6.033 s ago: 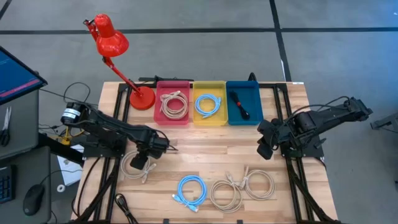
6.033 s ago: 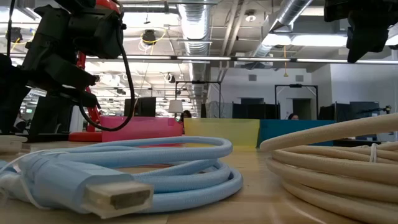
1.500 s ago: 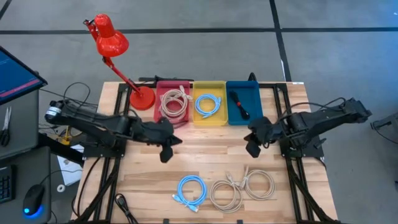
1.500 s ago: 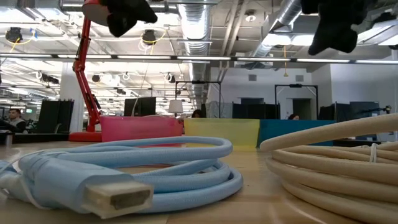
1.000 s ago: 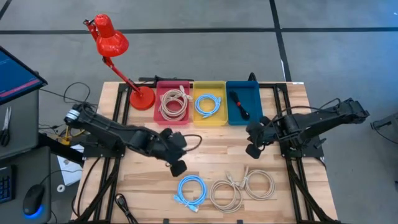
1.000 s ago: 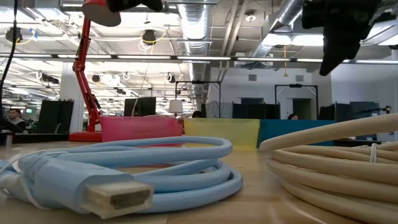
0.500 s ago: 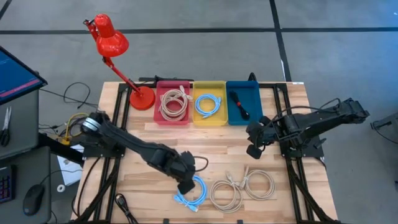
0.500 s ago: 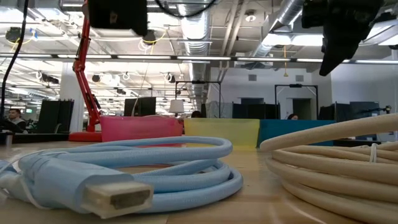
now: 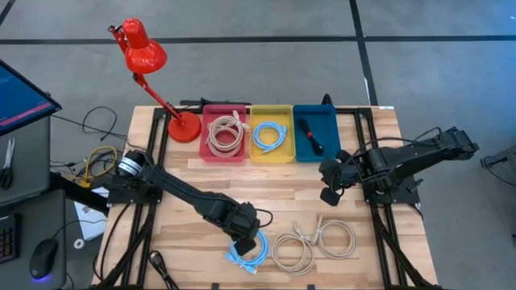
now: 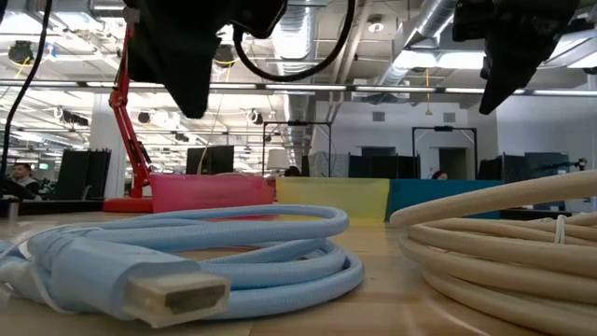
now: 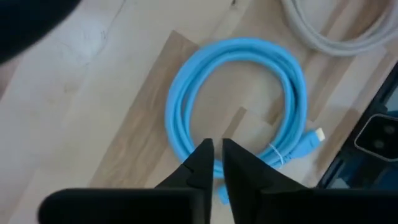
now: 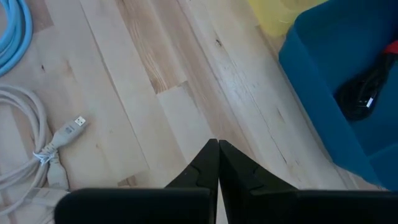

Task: Pick & Place USB Port
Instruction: Put the bottom blue charger cable into the yellow bin

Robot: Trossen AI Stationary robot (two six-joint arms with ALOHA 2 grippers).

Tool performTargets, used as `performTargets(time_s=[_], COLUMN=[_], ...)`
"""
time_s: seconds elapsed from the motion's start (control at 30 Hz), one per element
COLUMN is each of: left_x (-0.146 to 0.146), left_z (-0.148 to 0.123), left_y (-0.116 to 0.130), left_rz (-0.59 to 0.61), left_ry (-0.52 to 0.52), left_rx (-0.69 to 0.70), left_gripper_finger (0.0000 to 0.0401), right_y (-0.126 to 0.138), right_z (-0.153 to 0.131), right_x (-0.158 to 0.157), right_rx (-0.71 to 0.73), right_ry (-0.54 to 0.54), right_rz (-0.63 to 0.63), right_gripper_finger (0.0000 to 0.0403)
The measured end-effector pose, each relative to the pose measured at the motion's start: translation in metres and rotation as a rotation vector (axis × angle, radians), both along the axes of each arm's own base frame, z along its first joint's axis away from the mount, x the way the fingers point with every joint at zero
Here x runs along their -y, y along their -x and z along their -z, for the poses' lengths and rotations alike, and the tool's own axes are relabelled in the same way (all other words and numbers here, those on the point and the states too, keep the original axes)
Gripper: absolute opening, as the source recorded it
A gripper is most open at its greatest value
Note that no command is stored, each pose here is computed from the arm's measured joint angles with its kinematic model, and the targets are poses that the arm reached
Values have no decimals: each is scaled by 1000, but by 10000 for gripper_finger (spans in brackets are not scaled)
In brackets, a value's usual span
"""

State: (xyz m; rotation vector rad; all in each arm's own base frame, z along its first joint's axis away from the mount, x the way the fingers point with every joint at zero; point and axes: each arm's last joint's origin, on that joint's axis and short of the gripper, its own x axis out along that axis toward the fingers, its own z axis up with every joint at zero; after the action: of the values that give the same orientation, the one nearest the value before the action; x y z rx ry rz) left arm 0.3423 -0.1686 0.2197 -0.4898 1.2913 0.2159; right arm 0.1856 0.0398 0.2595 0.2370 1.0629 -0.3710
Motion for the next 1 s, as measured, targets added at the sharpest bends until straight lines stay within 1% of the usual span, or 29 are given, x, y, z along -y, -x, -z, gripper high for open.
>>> performTargets(time_s=[0.1,0.3,0.47,0.6,0.9,1.0], left_x=[-2,-3,-5,-7,-6,-9], left_z=[5,20,33,46,63,70], left_y=[2,4,8,13,14,19], left_rz=[-16,-53,-64,-102,-97,-98], left_ry=[-14,2,2,2,57,46], left_rx=[-15,-4,-11,-36,32,13], left_gripper_finger=[66,125,157,165,161,161], right_y=[0,0,0,0,0,0], right_z=[0,0,0,0,0,0], right_x=[0,0,0,0,0,0], right_rx=[0,0,1,1,1,1], right_ry=[0,0,0,0,0,0], right_rz=[0,0,0,0,1,1], right_gripper_finger=[1,1,1,1,1,1])
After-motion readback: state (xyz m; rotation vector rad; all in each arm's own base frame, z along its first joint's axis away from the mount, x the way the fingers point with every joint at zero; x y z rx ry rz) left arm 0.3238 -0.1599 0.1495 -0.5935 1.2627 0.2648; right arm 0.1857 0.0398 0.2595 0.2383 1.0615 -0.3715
